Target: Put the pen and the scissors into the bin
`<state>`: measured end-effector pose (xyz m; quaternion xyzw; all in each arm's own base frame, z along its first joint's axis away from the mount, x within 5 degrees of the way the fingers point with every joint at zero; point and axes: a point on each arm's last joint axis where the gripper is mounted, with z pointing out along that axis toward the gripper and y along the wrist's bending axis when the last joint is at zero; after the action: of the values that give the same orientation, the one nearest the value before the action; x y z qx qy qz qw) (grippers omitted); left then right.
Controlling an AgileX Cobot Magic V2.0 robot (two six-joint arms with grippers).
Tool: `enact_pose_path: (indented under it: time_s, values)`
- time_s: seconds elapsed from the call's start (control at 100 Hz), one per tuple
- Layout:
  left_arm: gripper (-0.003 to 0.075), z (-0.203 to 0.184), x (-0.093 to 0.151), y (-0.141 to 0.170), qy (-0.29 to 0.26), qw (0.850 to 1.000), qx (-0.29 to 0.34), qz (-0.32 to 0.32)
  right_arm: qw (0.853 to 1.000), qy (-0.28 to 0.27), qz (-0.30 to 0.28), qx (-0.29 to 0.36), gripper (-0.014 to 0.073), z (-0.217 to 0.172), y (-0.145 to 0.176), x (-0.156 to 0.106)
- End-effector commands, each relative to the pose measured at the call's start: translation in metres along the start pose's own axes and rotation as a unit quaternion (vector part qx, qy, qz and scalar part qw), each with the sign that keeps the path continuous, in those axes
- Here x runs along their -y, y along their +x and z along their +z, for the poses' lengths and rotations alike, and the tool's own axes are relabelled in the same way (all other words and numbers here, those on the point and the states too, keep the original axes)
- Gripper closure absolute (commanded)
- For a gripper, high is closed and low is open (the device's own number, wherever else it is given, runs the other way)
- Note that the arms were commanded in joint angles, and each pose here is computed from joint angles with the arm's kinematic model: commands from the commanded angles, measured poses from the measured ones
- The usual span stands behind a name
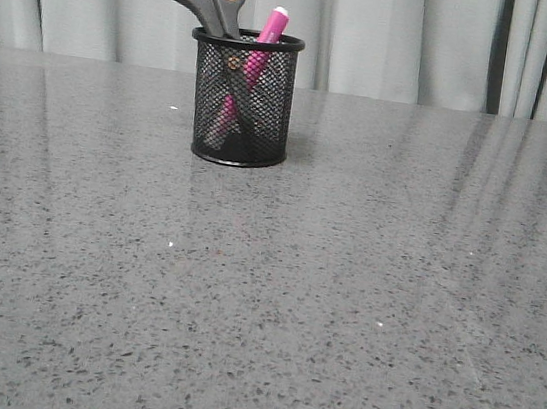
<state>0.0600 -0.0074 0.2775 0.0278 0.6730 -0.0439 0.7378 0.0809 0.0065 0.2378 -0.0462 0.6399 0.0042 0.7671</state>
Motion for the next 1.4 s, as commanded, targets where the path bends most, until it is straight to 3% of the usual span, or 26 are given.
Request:
enact_pose_path:
  time_s: [0.0,0.41,1.39]
  values:
    - [0.0742,0.001,-0.003,-0.003,-0.019,1.0,0.017,-0.012,0.999,0.004,-0.008,0.047,0.0663,0.001,-0.015,0.001]
    - [0.0742,-0.013,-0.005,0.066,-0.024,0.999,0.021,-0.019,0.999,0.004,-0.008,0.047,0.0663,0.001,-0.015,0.001]
    - [0.0742,-0.012,-0.005,0.068,-0.022,1.0,0.015,-0.014,0.999,0.004,-0.008,0.047,0.0663,0.001,-0.015,0.001]
